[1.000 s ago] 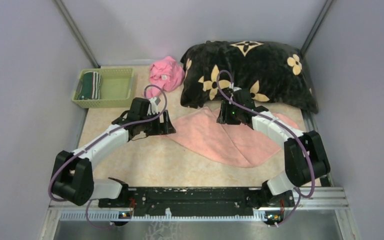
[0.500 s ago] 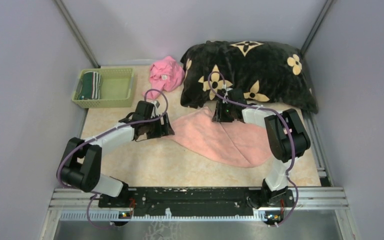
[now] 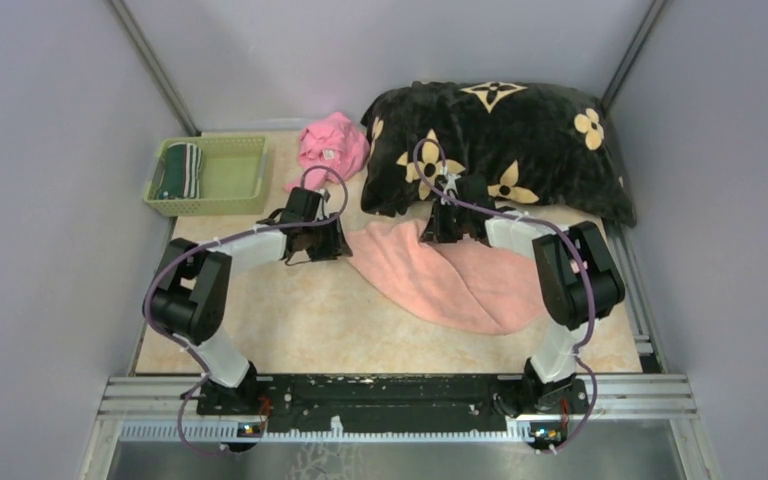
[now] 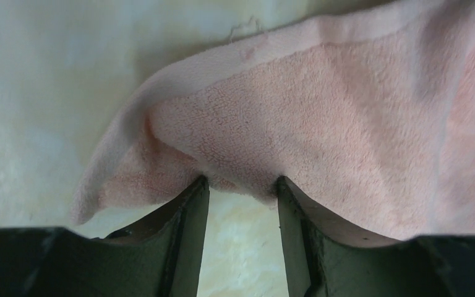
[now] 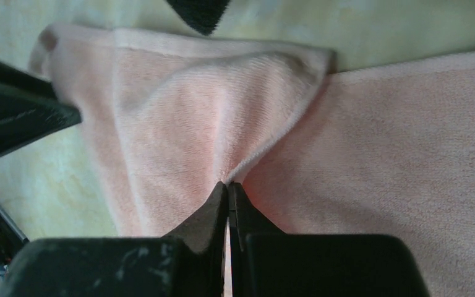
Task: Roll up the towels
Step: Flatten out the towel at the center of the board.
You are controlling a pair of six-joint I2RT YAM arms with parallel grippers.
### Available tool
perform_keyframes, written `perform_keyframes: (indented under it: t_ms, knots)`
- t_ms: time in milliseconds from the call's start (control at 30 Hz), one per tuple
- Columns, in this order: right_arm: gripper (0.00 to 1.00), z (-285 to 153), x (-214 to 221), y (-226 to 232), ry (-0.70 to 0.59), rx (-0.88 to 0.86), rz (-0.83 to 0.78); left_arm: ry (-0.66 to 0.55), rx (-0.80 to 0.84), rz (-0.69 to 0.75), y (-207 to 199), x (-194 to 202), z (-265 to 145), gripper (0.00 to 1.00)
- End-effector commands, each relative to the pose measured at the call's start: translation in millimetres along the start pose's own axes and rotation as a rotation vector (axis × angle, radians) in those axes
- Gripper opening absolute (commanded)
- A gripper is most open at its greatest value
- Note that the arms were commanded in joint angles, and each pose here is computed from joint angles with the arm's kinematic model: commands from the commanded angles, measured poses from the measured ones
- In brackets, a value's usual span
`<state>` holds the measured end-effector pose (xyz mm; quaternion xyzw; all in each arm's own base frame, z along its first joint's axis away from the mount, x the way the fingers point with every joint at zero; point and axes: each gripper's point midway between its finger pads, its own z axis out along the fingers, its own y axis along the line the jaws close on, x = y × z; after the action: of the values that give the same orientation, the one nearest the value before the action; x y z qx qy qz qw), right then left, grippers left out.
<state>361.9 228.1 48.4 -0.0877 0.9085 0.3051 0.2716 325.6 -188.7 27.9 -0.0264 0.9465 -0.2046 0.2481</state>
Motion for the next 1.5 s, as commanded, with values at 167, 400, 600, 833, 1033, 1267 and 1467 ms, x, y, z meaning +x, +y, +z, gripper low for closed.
perform_keyframes:
  t_ms: [167, 400, 600, 833, 1033, 1267, 1467]
  knots:
    - [0.0, -44.3, -6.9, 135.8, -0.12, -0.216, -0.249, -0.048, 0.01, 0.052, -21.0, -66.0, 41.8, 0.53]
    - [0.02, -10.7, 67.7, 246.3, 0.019, -0.333, -0.476, -0.15, 0.04, -0.101, 14.1, -92.8, -15.9, 0.69]
    - [0.39, -5.7, 99.9, 266.1, 0.112, -0.277, -0.618, -0.163, -0.013, -0.177, 43.7, -56.8, -71.9, 0.82]
    - [0.56, -50.7, 79.7, 214.0, 0.051, -0.064, -0.615, -0.112, -0.021, -0.155, 41.2, 0.5, -106.1, 0.83]
    - [0.57, -83.5, 53.9, 119.6, -0.013, 0.207, -0.426, -0.016, -0.1, -0.192, 52.0, 41.7, -100.0, 0.81]
    - [0.62, -130.1, 35.5, 48.4, -0.155, 0.393, -0.213, 0.056, -0.251, -0.226, 68.2, 70.7, -95.8, 0.75]
    - [0.71, -156.7, 28.6, 16.6, -0.281, 0.49, -0.117, 0.06, -0.35, -0.238, 72.0, 74.3, -86.9, 0.66]
